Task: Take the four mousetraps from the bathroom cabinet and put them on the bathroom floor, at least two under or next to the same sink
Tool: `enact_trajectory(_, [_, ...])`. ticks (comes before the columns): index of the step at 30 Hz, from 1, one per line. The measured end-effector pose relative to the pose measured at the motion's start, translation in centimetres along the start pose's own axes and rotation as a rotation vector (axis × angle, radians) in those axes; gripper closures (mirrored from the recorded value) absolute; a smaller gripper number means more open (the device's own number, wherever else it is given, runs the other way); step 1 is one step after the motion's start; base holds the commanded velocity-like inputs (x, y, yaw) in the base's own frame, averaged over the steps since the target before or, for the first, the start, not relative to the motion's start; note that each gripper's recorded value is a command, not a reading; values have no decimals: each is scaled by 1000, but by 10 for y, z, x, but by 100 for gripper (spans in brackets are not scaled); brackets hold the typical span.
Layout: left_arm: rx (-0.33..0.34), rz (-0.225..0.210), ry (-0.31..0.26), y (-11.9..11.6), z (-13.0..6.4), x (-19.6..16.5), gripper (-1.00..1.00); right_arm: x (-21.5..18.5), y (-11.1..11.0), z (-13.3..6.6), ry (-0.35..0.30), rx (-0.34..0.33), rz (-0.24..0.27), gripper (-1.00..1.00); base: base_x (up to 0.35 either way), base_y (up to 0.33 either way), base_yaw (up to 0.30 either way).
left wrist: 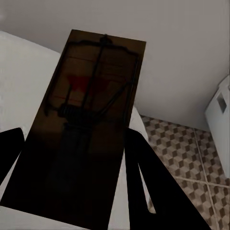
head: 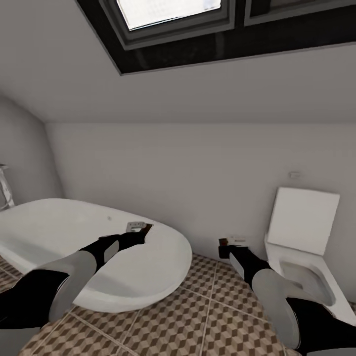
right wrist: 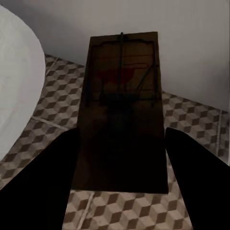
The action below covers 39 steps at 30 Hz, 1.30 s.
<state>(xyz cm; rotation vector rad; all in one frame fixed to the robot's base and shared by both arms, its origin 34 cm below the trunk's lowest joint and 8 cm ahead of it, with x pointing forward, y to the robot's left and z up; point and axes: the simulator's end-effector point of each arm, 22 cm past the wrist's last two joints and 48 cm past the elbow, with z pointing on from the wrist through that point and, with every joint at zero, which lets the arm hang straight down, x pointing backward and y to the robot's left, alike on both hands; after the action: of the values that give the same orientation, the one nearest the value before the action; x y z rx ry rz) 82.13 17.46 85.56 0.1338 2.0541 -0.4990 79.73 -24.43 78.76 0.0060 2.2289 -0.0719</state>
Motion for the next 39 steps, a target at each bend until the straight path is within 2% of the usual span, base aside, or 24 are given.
enact_trajectory(39, [-1, 0, 0, 1, 0, 0, 100, 0, 0, 0, -1, -3, 0, 100, 0, 0, 299])
